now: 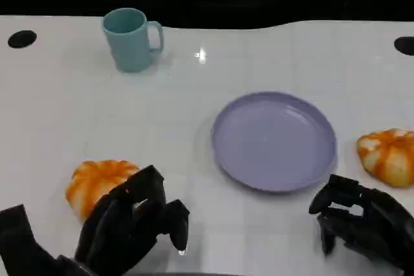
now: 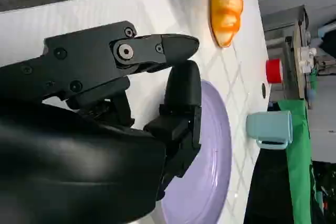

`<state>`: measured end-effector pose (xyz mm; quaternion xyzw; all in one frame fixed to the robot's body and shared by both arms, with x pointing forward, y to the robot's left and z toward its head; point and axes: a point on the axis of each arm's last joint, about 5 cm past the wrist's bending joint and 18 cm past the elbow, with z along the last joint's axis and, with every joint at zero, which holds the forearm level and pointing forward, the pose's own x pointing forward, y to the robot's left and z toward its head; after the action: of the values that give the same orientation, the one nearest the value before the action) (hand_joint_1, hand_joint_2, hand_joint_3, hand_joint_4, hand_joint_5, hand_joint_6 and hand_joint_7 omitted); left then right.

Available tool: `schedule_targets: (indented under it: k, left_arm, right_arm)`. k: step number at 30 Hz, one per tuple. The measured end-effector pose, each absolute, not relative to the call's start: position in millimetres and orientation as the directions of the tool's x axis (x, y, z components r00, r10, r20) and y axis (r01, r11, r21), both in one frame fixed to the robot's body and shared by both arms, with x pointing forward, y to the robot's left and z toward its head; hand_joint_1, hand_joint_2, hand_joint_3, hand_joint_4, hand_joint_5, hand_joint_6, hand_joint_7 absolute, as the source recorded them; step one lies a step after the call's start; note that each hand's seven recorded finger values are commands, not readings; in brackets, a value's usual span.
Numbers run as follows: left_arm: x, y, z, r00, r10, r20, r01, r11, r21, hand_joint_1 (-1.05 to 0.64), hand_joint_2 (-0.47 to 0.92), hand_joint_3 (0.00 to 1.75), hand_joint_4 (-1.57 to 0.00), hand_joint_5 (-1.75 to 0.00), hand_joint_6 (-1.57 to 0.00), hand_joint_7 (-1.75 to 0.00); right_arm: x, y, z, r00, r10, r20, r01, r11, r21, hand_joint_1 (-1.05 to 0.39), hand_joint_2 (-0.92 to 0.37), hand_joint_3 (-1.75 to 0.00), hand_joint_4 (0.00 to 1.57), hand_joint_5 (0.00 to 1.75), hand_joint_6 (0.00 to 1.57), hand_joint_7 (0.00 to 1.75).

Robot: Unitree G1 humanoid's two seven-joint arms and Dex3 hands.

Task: Grasp the bread from the table and place it into the plate.

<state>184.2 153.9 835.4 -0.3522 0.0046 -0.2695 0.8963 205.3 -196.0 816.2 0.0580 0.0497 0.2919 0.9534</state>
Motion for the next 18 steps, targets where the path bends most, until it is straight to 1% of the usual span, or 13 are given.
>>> schedule_targets:
  k: [18]
  left_arm:
    - [184.1, 154.2, 835.2, 0.856, -0.485, 0.181, 0.478, 0.607, -0.635, -0.73, 0.92, 0.08, -0.88, -1.75, -0.74, -1.58]
  right_arm:
    - [205.6, -195.6, 816.6, 0.828, 0.558, -0.063, -0.547, 0.827, 0.133, -0.54, -0.92, -0.26, 0.67, 1.75, 0.67, 1.40]
